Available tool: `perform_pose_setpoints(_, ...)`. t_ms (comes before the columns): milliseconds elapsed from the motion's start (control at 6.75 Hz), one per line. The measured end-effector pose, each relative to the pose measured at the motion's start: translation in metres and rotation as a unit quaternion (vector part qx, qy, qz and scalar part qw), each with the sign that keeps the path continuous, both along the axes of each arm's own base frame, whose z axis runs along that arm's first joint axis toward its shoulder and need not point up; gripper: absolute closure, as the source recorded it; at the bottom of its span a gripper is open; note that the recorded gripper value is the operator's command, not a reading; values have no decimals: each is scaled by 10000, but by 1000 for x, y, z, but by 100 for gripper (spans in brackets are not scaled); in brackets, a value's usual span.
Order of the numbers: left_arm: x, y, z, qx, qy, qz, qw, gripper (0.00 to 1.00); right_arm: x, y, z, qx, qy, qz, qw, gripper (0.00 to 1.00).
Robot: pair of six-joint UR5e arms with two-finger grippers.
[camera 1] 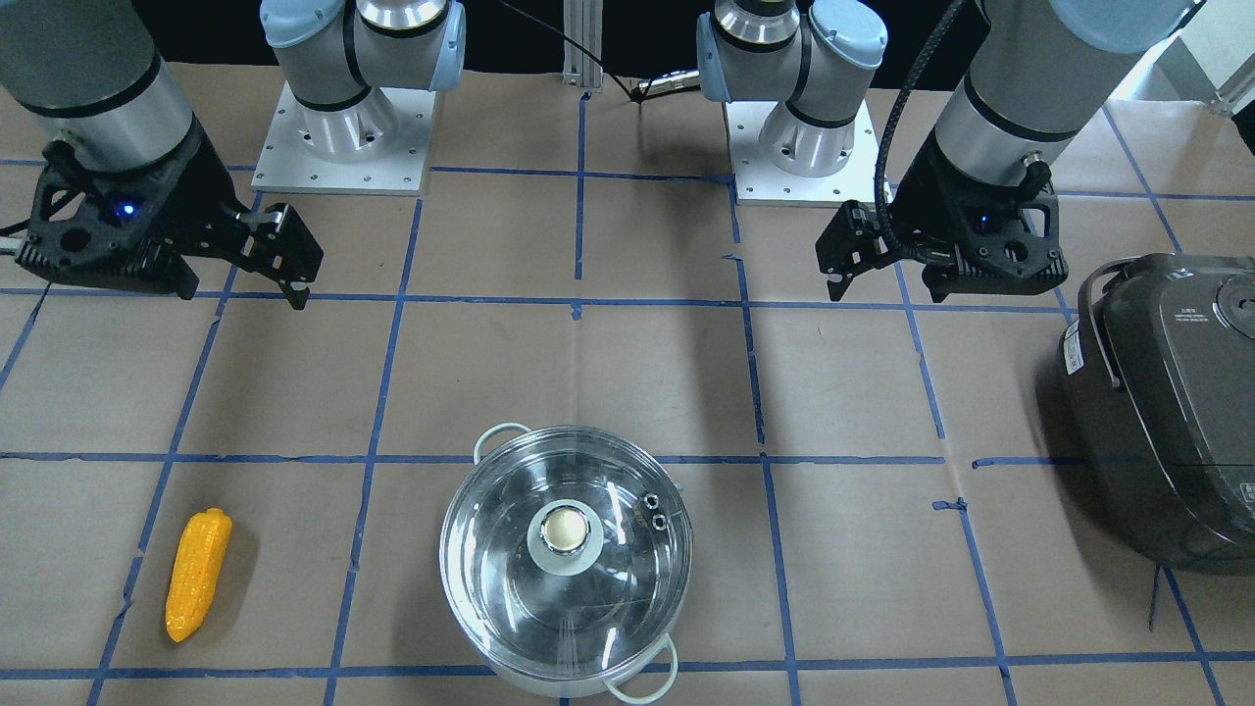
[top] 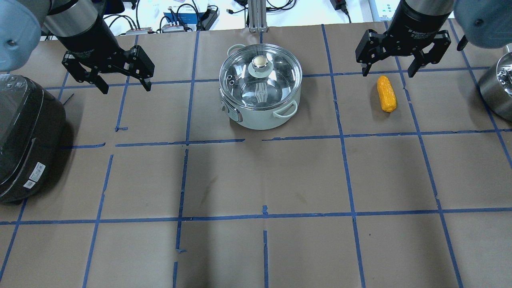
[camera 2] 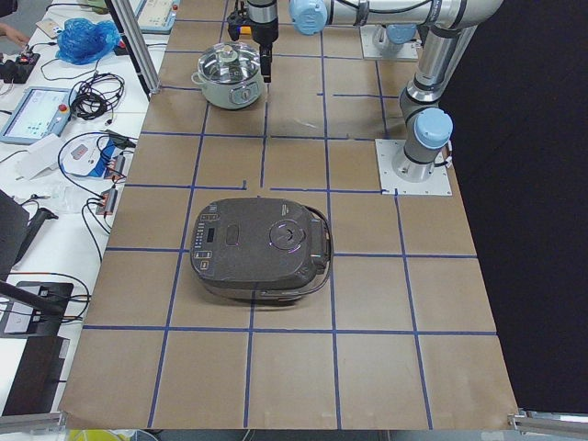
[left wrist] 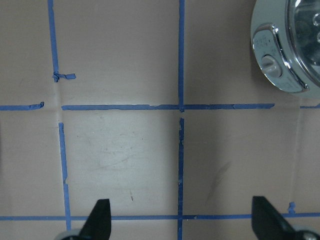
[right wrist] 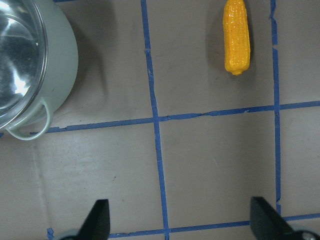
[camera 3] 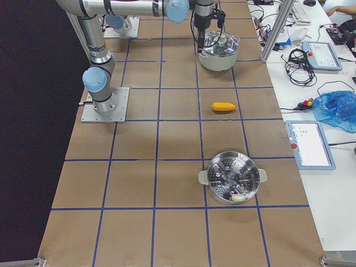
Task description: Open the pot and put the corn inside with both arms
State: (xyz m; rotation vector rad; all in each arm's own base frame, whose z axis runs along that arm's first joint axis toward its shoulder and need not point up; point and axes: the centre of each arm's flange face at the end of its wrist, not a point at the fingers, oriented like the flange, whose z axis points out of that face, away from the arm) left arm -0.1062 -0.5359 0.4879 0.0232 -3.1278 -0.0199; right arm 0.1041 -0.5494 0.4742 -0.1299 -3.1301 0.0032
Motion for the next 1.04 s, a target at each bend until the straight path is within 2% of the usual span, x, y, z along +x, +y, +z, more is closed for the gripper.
perform_pose_setpoints(296, -53, -44, 5, -159, -19, -291, 9994, 0, -13, -58, -63, 306, -12, 96, 9995, 3)
perform_pose_setpoints(444, -100, -78, -10, -160, -32, -365, 9992, 0, -27, -88, -102, 241, -22, 159, 9996, 3)
perform_pose_setpoints(593, -148, -106, -30, -146, -29, -386, 9991, 0, -54, -113, -140, 175, -40, 200, 9996, 8)
perform_pose_setpoints(741, -194, -125, -49, -168, -10, -410, 9990, 0, -82, -134, -185, 176, -60, 217, 9996, 10)
perform_pose_setpoints(1037, -246, -144, -84, -293, 52, -394, 9988, 0, -119, -154, -248, 153, -80, 370, 9992, 16)
